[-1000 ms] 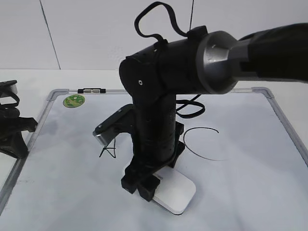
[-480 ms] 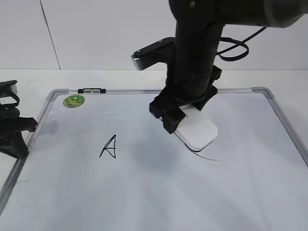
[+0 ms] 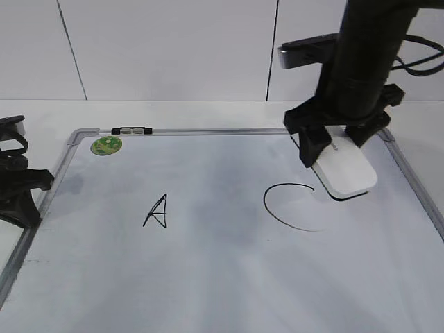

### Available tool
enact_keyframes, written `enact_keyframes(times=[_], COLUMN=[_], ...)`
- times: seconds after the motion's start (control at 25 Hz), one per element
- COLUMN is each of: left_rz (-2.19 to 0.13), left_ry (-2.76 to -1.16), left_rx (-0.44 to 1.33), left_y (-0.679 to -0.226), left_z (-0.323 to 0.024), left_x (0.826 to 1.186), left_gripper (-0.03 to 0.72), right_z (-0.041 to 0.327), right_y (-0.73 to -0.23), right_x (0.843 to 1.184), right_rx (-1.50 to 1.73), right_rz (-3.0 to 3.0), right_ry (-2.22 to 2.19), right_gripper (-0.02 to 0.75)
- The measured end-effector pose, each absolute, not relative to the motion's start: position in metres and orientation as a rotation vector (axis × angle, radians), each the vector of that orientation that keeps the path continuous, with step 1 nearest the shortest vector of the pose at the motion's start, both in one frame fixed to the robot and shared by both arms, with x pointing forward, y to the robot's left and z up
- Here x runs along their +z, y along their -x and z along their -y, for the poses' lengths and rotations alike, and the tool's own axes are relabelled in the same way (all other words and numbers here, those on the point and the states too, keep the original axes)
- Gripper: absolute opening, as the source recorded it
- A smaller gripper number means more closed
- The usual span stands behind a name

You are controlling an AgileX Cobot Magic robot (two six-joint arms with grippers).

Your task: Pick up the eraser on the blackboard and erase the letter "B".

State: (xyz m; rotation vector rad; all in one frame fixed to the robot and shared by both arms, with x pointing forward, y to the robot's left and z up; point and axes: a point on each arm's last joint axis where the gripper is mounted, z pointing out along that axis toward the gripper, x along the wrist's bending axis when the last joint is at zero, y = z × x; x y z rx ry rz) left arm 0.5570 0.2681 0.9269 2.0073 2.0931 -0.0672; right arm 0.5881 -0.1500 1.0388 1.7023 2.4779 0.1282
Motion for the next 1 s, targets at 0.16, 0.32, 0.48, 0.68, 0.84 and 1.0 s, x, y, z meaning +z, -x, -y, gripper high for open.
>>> enact_keyframes(times=[0.16, 0.32, 0.48, 0.68, 0.84, 1.0], left_rz=[-2.093, -2.093, -2.093, -2.093, -2.093, -2.093], left_ry=[-2.007, -2.007, -2.007, -2.007, -2.005, -2.004], left_rx=[-0.066, -0.066, -0.066, -0.066, -0.068, -0.066], left_y=[-0.557, -0.557, -0.557, -0.557, -0.557, -0.557], left_z=[-0.268, -0.268, -0.268, -0.268, -0.268, -0.268], left_x=[0.927, 0.927, 0.927, 0.927, 0.927, 0.927], left_gripper=[0.021, 0.021, 0.021, 0.021, 0.021, 0.020], right_z=[0.183, 0.214, 0.244, 0.272, 0.282, 0.283], right_y=[-0.582, -0.572, -0.568, -0.572, -0.576, -0.579], right_x=[1.025, 1.017, 1.011, 1.006, 1.007, 1.005], right_rx=[0.051, 0.060, 0.047, 0.055, 0.101, 0.119], right_rz=[-2.433, -2.350, -2.269, -2.186, -2.146, -2.149], right_ry=[-1.818, -1.933, -2.036, -2.112, -2.106, -2.084], right_gripper=[0.528, 0.528, 0.528, 0.528, 0.528, 0.528])
